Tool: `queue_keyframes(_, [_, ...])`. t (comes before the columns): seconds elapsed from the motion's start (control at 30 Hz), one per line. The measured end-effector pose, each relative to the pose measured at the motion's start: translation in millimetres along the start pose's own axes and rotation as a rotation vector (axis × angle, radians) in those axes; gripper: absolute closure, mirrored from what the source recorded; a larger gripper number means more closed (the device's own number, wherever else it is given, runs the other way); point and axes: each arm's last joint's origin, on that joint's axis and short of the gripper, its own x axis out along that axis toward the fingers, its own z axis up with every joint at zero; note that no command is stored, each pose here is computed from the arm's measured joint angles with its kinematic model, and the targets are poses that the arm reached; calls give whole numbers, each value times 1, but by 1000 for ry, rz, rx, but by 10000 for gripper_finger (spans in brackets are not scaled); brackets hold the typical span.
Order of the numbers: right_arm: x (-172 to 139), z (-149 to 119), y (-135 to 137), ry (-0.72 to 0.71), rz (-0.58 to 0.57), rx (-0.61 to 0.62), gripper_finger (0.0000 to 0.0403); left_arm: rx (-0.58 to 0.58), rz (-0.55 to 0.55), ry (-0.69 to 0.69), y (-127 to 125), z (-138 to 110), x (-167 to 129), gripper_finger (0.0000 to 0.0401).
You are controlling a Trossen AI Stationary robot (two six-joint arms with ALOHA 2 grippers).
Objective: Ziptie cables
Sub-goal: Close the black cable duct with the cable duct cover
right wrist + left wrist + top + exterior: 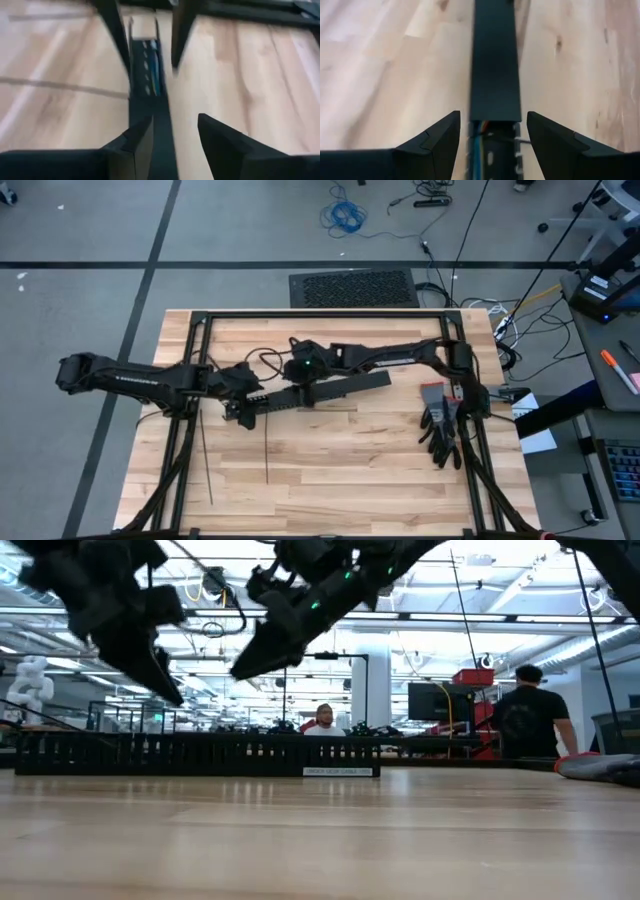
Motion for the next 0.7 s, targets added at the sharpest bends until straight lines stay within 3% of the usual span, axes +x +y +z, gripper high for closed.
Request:
queue_keyframes(0.23, [-39, 2, 16, 209, -94, -43, 271, -96, 172, 132, 3, 33, -54, 175])
queue_keyframes(0.43, [-54, -22, 31, 345, -190, -62, 293, -301, 207, 251, -3, 24, -68, 175])
queue_keyframes(0.57, [-71, -50, 29, 300, -223, 2, 300, -398, 230, 326, -11, 5, -62, 175])
queue_keyframes(0.7, [-95, -80, 26, 166, -274, 81, 300, -481, 248, 356, -17, -6, -57, 175])
